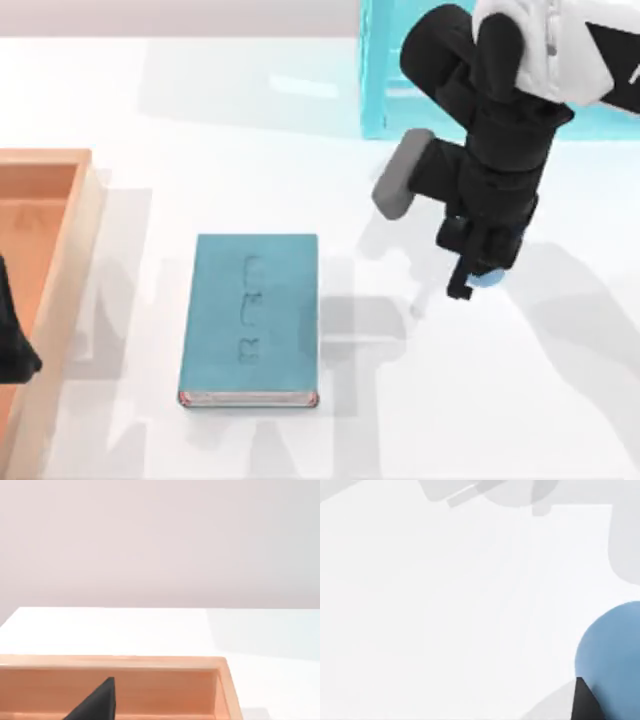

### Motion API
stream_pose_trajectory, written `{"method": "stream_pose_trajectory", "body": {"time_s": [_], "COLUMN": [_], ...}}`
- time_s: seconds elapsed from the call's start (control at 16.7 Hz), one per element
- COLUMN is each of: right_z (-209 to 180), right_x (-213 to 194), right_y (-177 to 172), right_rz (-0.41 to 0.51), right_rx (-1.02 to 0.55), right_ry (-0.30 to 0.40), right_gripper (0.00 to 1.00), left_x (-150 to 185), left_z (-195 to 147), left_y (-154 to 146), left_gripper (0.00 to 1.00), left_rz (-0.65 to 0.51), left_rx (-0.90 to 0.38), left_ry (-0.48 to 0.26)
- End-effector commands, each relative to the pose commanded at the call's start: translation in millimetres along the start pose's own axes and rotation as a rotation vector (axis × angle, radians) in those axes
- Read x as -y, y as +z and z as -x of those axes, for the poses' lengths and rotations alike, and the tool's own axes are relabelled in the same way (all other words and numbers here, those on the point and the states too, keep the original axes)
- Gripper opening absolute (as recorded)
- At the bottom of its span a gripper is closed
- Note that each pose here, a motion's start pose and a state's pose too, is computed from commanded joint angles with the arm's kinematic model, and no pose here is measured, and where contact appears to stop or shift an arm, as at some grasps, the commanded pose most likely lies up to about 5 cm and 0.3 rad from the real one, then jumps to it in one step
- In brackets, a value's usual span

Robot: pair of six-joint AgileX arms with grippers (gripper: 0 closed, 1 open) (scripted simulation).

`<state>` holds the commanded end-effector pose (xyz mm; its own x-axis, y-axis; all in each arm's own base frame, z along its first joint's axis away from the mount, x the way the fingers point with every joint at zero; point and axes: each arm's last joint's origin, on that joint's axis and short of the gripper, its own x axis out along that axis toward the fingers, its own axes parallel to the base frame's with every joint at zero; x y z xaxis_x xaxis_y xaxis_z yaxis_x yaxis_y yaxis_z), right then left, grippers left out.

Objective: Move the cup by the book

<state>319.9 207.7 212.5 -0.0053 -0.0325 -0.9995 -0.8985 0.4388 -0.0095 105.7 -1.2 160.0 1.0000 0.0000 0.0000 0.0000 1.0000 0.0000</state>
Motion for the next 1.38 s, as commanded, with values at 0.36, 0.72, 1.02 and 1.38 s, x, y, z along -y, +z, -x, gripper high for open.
{"method": "stream_pose_trajectory", "body": {"time_s": [0.36,0.72,1.02,1.38], "right_z": [11,28,40,39], "right_x": [-46,-64,-61,-60], "right_y": [65,92,95,94], "right_rz": [-0.536,-0.971,-1.127,-1.127], "right_rx": [-0.041,-0.021,0.013,0.020], "right_ry": [0.000,-0.007,-0.002,0.002], "right_gripper": [0.00,0.00,0.00,0.00], "left_x": [0,0,0,0], "left_z": [0,0,0,0], "left_y": [0,0,0,0], "left_gripper": [1.00,1.00,1.00,1.00], "left_rz": [0.000,0.000,0.000,0.000], "left_rx": [0.000,0.000,0.000,0.000], "left_ry": [0.000,0.000,0.000,0.000]}}
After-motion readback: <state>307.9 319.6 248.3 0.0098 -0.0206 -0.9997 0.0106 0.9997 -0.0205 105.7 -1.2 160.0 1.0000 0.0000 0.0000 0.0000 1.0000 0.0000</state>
